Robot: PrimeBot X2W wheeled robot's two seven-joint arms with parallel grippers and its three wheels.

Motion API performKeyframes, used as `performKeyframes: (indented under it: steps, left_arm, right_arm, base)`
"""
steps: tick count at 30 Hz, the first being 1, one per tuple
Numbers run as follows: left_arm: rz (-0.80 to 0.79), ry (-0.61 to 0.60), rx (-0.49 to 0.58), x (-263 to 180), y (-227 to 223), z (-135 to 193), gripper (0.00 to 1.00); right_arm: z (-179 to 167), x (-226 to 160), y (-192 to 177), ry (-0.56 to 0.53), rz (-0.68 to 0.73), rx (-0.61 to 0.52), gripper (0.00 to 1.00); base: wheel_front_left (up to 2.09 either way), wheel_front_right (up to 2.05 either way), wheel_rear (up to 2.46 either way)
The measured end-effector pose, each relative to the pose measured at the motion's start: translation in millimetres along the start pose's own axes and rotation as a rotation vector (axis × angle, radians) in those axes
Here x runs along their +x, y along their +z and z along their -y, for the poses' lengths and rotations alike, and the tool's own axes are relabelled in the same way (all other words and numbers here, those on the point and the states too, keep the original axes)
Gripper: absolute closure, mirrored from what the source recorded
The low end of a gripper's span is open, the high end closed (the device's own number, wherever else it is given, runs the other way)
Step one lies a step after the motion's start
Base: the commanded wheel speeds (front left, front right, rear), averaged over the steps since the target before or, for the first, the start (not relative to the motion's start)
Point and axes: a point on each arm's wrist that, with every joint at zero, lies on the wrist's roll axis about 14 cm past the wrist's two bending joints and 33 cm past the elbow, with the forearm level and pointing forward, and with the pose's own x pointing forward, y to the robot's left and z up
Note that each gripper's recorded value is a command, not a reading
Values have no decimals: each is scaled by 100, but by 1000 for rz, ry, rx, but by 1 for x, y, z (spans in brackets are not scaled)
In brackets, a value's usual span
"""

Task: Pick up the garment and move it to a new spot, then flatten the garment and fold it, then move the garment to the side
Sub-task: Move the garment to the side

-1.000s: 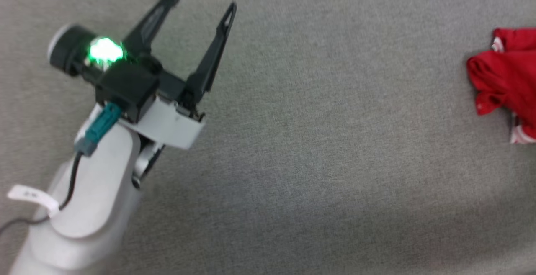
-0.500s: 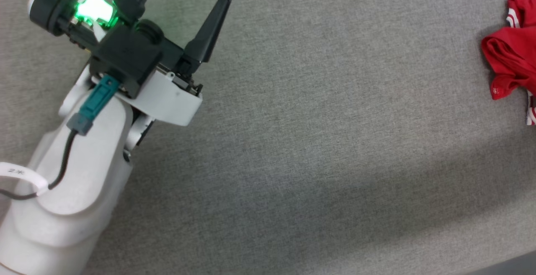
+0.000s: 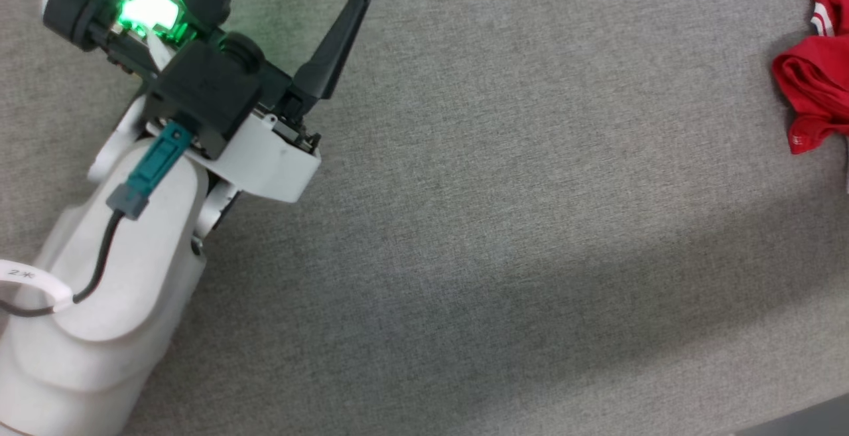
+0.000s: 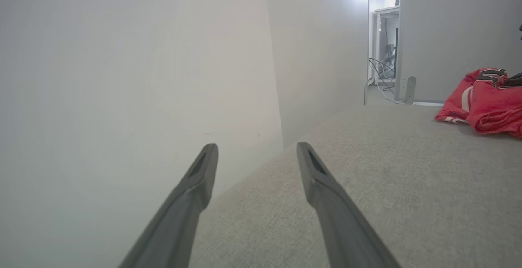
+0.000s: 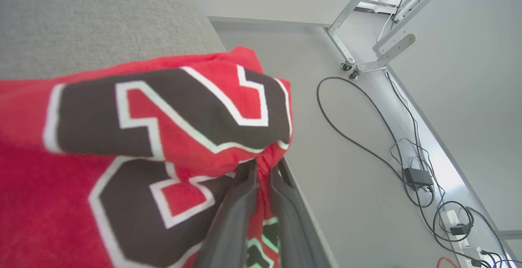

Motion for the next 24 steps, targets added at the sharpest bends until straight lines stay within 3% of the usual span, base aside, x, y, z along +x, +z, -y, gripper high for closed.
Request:
performKeyframes:
  steps: [5, 6, 7, 8, 18, 24]
  left_arm:
    - [-1, 8, 11, -2, 2, -4, 0]
    - [0, 12, 13, -2, 4, -4, 0]
    - [1, 16, 14, -2, 6, -5, 0]
    - [4, 20, 16, -3, 8, -6, 0]
    - [-11, 115, -16, -21, 32, -9, 0]
    - [-58, 208, -49, -52, 44, -10, 0]
  right_arm:
    - [-2, 2, 5, -1, 20, 1, 100]
    - [-2, 2, 5, -1, 21, 0, 94]
    - [-2, 2, 5, 0, 21, -1, 62]
    - [-2, 1, 6, -1, 23, 5, 0]
    - [-12, -10, 40, 42, 123, 47, 0]
    - [-49, -29, 48, 155, 159, 75, 0]
  base:
    - [0, 0, 0]
    - [0, 0, 0]
    - [0, 0, 0]
    - [0, 0, 0]
    - [0, 0, 0]
    - [0, 0, 0]
